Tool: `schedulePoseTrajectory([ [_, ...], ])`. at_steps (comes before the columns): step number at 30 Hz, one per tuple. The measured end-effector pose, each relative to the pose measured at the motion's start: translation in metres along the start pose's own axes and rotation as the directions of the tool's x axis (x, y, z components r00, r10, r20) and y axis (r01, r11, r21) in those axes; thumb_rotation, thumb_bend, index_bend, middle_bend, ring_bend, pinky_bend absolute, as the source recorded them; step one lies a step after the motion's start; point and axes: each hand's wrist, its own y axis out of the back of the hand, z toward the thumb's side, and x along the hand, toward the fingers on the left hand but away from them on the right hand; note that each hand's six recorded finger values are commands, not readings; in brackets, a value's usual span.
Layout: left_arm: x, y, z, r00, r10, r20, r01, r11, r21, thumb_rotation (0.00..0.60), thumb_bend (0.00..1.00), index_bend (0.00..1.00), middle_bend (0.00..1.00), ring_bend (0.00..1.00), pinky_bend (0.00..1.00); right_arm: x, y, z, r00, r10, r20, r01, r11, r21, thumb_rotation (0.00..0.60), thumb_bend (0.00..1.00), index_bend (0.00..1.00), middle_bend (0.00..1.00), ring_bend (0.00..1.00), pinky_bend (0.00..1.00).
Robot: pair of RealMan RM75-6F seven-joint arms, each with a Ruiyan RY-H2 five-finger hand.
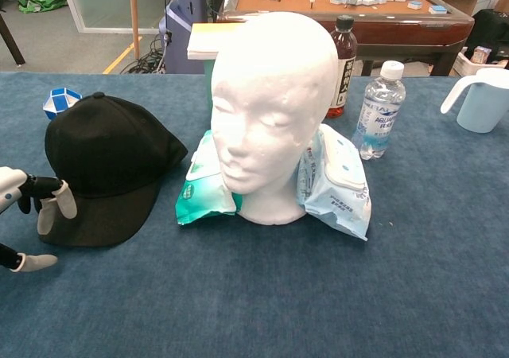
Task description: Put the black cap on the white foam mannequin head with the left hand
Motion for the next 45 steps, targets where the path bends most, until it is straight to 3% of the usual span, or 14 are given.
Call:
schedulePoseTrajectory([
  [19,0.006,-0.014,-0.004,0.999,0.046,-0.018,-0.046,0.999,0.014,0.600,0.05,0.49,0.64,0.47,0.42,0.000,0.000,0.000,1.000,0.001,-0.001,-0.001,1.000,0.001,0.600,0.04,0.35,0.30,0.21,0.27],
  [39,0.014,-0.017,-0.013,0.986,0.115,-0.122,-0.122,0.991,-0.054,0.600,0.05,0.50,0.66,0.49,0.42,0.000,-0.001,0.000,1.000,0.002,0.000,-0.002,1.000,0.001,0.600,0.04,0.35,0.30,0.21,0.27],
  [42,0.014,-0.014,-0.015,0.980,0.144,-0.138,-0.156,0.985,-0.080,0.600,0.05,0.47,0.61,0.46,0.42,0.000,-0.001,0.000,1.000,0.002,-0.001,-0.002,1.000,0.001,0.600,0.04,0.35,0.30,0.21,0.27],
  [45,0.014,-0.011,-0.016,0.974,0.172,-0.148,-0.190,0.975,-0.112,0.600,0.05,0.42,0.49,0.38,0.41,0.000,-0.001,0.000,1.000,0.003,0.000,-0.003,1.000,0.001,0.600,0.04,0.35,0.30,0.21,0.27],
])
